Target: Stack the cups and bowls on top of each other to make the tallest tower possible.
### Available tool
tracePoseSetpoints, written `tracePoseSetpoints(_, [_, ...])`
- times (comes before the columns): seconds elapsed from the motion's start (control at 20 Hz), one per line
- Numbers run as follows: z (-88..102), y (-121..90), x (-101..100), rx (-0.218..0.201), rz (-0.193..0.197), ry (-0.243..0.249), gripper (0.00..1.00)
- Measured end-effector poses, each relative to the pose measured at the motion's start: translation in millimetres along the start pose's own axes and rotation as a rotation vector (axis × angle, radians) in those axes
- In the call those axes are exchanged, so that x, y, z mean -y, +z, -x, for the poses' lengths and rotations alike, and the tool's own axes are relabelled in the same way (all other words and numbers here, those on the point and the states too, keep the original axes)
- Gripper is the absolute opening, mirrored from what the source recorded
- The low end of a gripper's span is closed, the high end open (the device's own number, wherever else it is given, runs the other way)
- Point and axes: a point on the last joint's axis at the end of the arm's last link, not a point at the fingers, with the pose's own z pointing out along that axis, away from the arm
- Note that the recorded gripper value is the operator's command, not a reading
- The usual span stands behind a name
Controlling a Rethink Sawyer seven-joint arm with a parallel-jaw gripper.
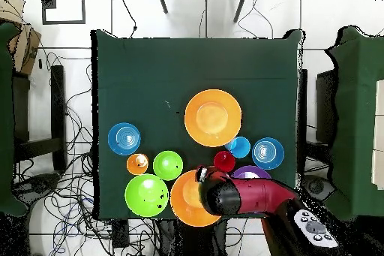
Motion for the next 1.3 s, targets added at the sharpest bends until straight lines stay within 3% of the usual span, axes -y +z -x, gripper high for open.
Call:
tracePoseSetpoints(0.2, [-7.1, 9, -5, -0.018, 0.007, -0.021, 1.0])
tracePoseSetpoints(0.75, [-0.5, 28, -4, 0.011, 0.028, -0.033, 1.0])
tracePoseSetpoints(1.3, [1.9, 26, 3, 0.018, 0.025, -0.025, 1.0])
